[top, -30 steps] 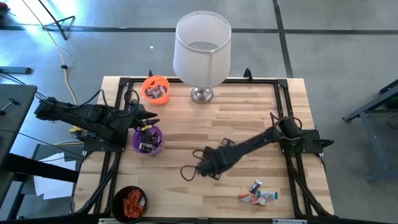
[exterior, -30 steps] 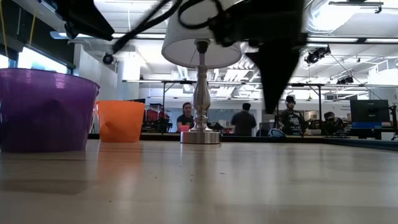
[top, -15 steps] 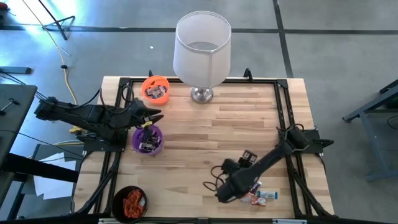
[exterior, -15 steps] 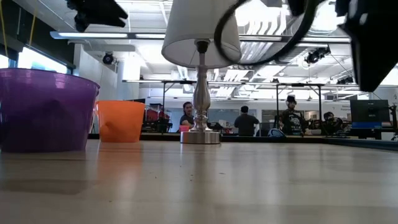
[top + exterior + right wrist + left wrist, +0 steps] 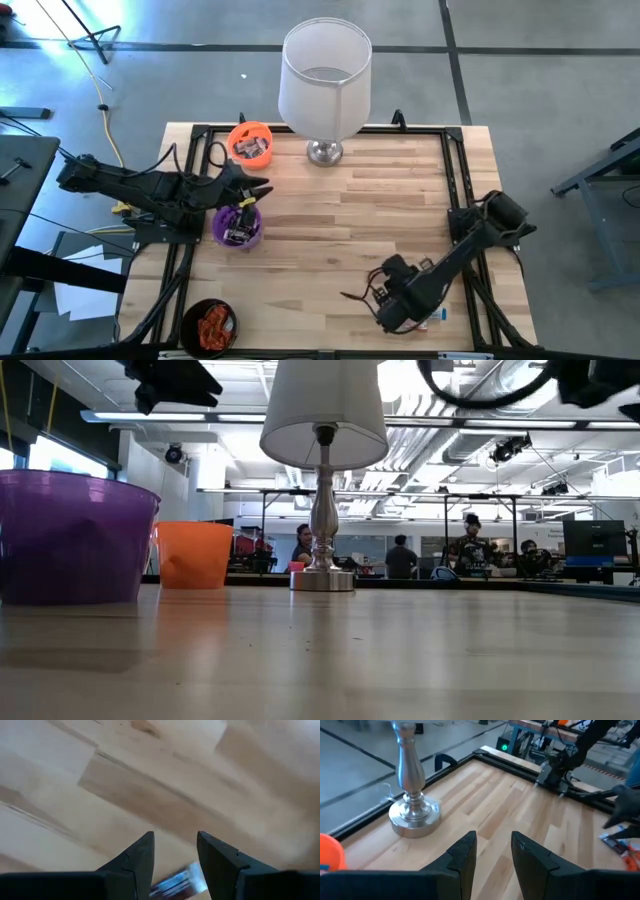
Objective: Sort candy
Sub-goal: Put the brown chocolate into the purple bucket
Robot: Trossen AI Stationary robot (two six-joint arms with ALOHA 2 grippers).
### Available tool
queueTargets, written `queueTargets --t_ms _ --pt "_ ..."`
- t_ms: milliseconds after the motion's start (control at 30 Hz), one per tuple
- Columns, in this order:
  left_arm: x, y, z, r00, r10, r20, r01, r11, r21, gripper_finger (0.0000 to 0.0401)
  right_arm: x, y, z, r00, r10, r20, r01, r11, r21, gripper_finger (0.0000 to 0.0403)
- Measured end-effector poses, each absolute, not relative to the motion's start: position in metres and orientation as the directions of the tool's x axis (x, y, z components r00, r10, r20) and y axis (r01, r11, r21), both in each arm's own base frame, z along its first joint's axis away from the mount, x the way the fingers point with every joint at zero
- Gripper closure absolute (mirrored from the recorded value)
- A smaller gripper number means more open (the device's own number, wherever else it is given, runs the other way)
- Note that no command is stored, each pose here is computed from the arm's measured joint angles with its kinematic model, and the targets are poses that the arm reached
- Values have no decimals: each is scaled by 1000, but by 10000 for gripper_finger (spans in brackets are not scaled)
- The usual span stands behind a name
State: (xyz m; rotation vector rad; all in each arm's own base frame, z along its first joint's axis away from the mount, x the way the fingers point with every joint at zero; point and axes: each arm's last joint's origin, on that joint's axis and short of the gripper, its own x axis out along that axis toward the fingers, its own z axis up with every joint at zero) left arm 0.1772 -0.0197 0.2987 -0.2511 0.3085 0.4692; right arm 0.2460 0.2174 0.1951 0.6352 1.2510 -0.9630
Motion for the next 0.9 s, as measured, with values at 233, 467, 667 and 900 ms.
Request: queueTargets --t_ms 233,467,667,900 --pt "176 -18 299 820 464 -335 -502 864 -33 291 231 242 195 40 -94 -995 976 215 18 261" --pt "176 -18 297 816 464 -346 -475 878 56 291 215 261 194 -8 -3 -1000 996 85 -8 261" --pt "175 -18 296 811 464 -355 -470 879 74 291 215 252 183 -22 -52 -998 997 77 -26 261" --pt "175 -18 296 812 463 -356 -472 879 68 291 209 246 150 -1 -13 -1000 997 78 -2 261"
